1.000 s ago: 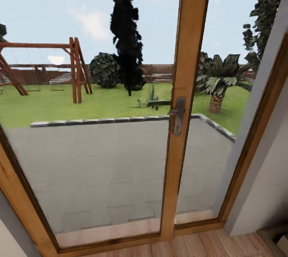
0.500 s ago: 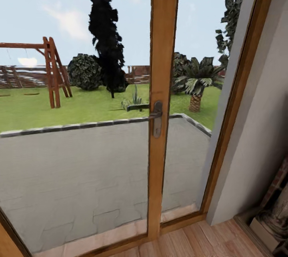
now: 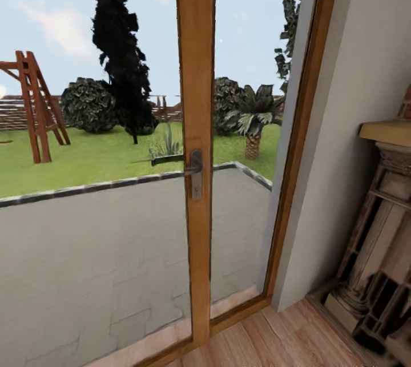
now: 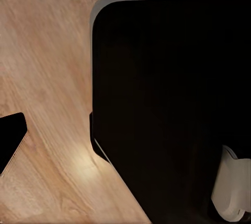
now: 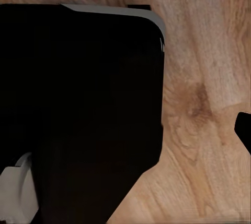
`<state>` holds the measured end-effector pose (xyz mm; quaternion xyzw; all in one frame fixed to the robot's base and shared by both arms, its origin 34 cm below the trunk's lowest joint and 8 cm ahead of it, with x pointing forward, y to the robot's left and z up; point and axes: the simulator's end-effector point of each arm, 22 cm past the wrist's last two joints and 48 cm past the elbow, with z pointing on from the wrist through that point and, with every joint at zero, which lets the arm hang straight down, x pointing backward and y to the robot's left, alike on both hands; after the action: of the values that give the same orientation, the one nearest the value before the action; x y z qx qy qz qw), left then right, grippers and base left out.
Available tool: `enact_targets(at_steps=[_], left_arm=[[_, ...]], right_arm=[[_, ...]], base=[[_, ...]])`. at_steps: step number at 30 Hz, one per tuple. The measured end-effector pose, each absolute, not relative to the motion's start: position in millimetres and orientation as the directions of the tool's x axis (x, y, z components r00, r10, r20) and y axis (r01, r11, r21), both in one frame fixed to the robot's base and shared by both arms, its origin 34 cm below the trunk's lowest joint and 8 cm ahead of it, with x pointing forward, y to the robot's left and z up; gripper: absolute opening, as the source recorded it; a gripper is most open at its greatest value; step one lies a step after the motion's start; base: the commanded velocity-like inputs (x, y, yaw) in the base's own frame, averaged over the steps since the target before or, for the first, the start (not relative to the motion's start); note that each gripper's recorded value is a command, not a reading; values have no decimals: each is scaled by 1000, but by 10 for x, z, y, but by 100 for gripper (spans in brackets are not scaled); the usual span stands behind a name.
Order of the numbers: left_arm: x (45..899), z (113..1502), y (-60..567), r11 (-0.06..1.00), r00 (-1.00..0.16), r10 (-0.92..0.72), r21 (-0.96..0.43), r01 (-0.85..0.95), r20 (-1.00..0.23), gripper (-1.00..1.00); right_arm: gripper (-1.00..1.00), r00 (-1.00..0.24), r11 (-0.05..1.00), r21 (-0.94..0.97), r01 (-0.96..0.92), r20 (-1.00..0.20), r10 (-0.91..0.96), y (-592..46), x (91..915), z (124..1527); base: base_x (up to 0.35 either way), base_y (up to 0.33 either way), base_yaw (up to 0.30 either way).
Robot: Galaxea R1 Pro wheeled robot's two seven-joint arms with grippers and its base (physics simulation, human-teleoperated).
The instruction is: Place each of the two pumpkins and all three candles from the living room inside a cabinet in the living room (use any cabinet), then make sure every cabinet is closed, and position the cauldron so it is next to a table in the living room.
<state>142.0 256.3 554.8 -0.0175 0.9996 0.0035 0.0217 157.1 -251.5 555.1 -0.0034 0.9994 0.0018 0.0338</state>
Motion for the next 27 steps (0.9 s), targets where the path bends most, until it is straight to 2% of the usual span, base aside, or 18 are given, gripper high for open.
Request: enact_targets(at_steps=[4, 13, 27], left_arm=[[1418, 5594, 2563, 999, -998, -35, 6, -35, -45, 100], [1394, 5693, 2563, 999, -998, -35, 6, -35, -45, 100], [1397, 5725, 2573, 999, -998, -35, 7, -35, -48, 100]], right_arm=[[100, -998, 1000, 4, -7, -70, -6, -2518, 1570, 5597], [100, -998, 1000, 7, -6, -69, -6, -2505, 1545, 5696], [100, -998, 1000, 6, -6, -70, -6, -2512, 1543, 5729]], base=[[0, 0, -250], [0, 0, -95], [0, 0, -266]])
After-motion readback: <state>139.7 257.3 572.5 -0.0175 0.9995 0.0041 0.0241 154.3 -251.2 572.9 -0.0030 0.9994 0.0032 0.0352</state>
